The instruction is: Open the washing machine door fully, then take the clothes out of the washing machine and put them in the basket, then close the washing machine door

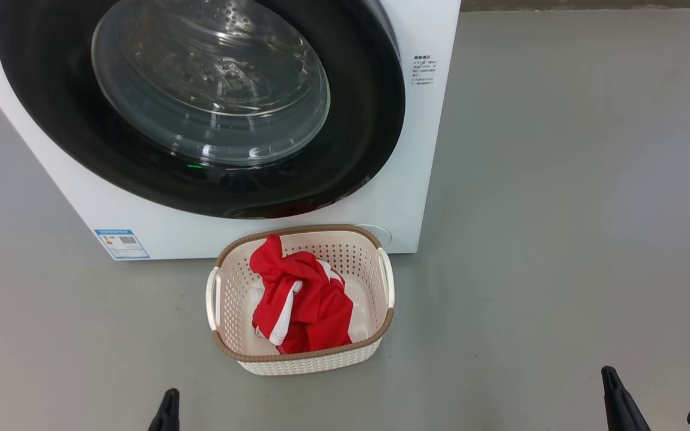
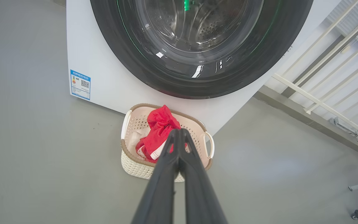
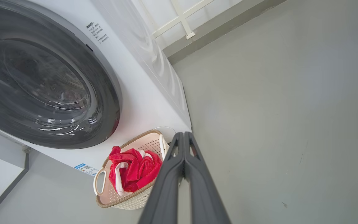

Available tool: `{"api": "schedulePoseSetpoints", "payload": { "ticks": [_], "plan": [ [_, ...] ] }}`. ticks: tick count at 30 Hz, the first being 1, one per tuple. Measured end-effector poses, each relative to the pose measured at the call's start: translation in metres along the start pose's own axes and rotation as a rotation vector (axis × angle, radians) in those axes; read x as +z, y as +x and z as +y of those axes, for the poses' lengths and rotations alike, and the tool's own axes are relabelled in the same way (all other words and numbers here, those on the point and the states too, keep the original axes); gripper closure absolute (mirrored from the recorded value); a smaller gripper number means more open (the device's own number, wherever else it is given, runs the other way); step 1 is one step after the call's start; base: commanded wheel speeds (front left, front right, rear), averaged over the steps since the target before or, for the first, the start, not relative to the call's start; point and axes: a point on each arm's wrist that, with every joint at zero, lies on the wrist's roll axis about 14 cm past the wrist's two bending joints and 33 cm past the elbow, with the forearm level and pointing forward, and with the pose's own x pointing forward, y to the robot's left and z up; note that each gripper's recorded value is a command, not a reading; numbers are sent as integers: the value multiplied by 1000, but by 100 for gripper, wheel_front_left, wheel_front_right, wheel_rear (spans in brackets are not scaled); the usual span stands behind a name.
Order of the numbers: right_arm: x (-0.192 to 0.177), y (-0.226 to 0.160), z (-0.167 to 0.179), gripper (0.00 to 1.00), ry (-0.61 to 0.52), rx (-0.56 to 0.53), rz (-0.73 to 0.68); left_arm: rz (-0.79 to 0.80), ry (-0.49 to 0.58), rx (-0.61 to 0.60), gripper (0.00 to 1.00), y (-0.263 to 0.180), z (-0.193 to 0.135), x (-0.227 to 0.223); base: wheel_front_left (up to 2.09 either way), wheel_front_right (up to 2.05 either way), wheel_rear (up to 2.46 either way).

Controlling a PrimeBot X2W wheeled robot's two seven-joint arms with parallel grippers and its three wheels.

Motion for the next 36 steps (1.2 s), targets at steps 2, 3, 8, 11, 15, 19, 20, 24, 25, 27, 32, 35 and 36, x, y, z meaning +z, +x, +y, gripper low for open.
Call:
{"api": "schedulePoseSetpoints", "payload": {
  "ticks": [2,3,8,11,15,19,20,24,25,27,32,35,36],
  "plan": [
    [1,1,1,100,16,1,2,-3,-26,1,100,1,0,1,0,0,0],
    [2,2,2,100,24,3,0,-6,-37,0,100,2,-1,2,0,0,0],
    [2,2,1,100,75,-3,2,-6,-90,2,100,4,-2,4,0,0,0],
    [2,3,1,100,100,-6,4,0,-116,5,100,4,-2,4,0,0,0],
    [7,7,6,100,142,4,-8,-3,-163,8,100,5,-2,5,0,0,0],
    [8,8,6,100,171,2,-6,-2,-193,6,100,7,-2,6,0,0,0],
    [8,8,6,100,183,1,-6,-5,-205,5,100,8,-3,8,0,0,0],
    [11,11,9,100,217,11,-10,-8,-243,3,100,10,-4,10,0,0,0],
    [12,11,9,100,227,11,-12,-6,-256,4,100,10,-4,10,0,0,0],
    [12,11,9,100,250,9,-10,-6,-279,5,100,10,-4,10,0,0,0],
    [15,14,12,100,294,17,-11,-1,-332,6,100,11,-4,10,0,0,0],
    [16,15,13,100,324,19,-13,-4,-359,1,100,14,-6,13,0,0,0],
    [16,15,13,100,331,19,-10,-5,-370,-1,100,15,-7,14,0,0,0]
  ]
}}
